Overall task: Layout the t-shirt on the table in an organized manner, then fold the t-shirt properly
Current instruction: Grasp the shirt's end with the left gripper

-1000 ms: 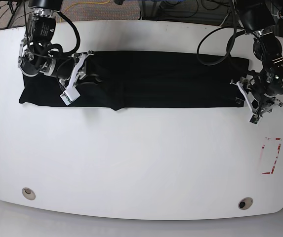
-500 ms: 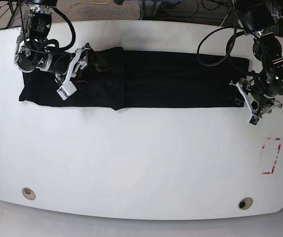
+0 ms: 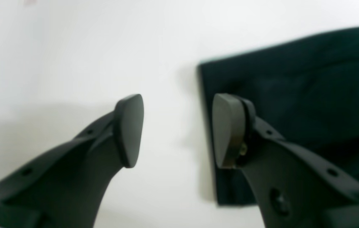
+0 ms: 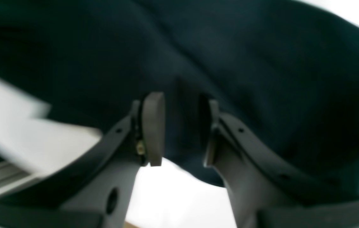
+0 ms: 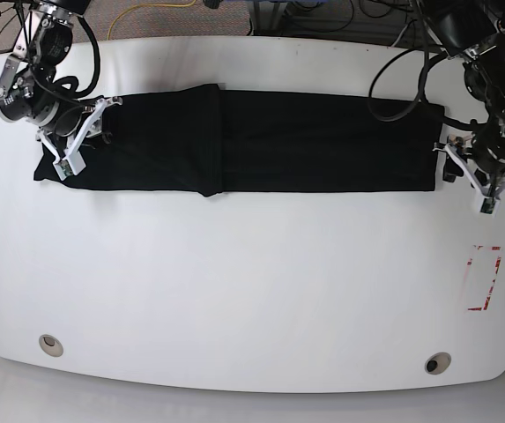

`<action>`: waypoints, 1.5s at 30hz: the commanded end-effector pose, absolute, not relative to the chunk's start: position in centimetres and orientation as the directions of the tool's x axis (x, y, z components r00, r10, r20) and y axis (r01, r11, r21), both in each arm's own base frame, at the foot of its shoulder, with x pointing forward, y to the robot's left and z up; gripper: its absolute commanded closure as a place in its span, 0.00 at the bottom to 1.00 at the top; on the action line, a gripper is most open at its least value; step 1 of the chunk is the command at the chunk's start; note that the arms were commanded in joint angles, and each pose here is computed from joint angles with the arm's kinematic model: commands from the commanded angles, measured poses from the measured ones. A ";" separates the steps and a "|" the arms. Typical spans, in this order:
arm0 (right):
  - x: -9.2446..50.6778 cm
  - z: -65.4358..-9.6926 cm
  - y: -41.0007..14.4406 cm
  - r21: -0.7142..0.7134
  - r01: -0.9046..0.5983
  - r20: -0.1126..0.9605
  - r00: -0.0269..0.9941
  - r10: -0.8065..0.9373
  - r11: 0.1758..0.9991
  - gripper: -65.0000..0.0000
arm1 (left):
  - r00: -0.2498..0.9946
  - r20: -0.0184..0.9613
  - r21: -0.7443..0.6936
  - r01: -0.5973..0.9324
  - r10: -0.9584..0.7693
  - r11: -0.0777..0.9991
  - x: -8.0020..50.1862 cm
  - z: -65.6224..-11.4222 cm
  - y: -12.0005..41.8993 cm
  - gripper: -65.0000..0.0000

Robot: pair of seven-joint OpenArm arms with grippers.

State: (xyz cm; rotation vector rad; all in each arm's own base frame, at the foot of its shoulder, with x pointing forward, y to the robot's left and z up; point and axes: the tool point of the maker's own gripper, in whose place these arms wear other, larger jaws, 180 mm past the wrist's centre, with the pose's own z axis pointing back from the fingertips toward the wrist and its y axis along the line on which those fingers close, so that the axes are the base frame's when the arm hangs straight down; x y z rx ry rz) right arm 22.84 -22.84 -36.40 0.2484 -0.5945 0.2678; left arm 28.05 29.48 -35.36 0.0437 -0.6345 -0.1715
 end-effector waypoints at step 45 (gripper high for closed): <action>24.0 -41.9 -21.2 0.149 -0.348 0.577 0.791 0.205 0.925 0.75 | 0.870 0.492 -0.288 0.200 -0.035 0.936 26.3 -41.8 24.4 0.58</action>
